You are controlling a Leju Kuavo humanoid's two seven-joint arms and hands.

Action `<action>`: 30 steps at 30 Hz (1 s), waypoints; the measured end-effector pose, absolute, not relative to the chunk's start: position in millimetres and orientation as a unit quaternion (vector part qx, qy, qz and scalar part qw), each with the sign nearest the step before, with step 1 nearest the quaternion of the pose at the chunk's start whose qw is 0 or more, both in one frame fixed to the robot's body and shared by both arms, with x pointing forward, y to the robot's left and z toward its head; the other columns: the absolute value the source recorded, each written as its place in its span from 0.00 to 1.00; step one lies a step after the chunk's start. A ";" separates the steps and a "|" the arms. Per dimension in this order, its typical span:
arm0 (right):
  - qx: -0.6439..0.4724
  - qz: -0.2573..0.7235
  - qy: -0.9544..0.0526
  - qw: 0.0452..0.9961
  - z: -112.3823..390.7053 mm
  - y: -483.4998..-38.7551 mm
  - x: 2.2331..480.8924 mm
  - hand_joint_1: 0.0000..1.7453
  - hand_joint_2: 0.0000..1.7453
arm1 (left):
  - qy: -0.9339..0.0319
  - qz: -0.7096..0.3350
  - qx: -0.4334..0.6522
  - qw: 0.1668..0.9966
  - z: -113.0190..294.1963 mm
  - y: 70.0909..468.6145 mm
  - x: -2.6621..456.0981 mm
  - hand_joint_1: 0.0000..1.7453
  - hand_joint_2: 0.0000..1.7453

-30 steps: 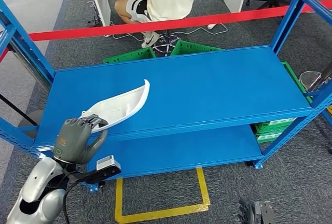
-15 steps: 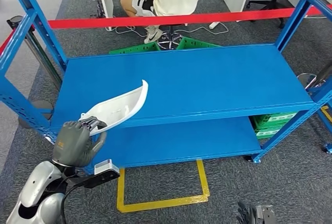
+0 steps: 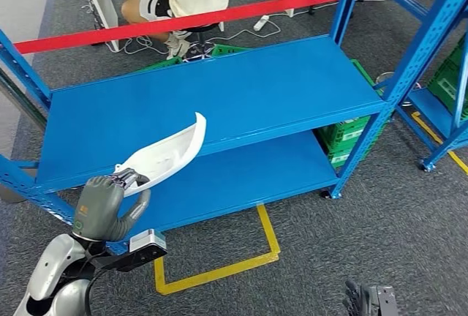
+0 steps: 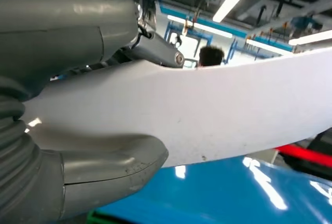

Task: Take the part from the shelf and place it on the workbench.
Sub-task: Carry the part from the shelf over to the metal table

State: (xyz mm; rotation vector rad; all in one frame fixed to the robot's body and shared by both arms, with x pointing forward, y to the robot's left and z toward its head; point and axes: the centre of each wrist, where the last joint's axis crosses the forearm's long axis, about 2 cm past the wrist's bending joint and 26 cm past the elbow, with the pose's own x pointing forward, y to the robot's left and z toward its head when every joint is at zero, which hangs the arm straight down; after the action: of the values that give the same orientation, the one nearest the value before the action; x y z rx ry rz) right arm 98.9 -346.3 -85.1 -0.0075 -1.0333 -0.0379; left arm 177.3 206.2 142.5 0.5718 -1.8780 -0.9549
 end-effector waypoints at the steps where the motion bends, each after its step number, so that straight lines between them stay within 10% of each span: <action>1: -0.003 -0.019 -0.494 0.869 -85.2 -346.5 98.3 0.00 0.00 | -0.763 -0.387 0.232 0.464 142.3 205.4 175.9 1.00 1.00; 30: -0.008 -0.034 -0.501 0.865 -83.7 -348.5 96.6 0.00 0.00 | -0.770 -0.366 0.214 0.476 146.4 196.6 166.9 1.00 1.00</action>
State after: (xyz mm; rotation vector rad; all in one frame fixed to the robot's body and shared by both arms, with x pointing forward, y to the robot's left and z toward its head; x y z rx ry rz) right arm 96.6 -348.5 -83.7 -0.0168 -1.0505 -0.0702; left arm 166.9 196.6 146.4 0.5233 -1.8829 -0.8942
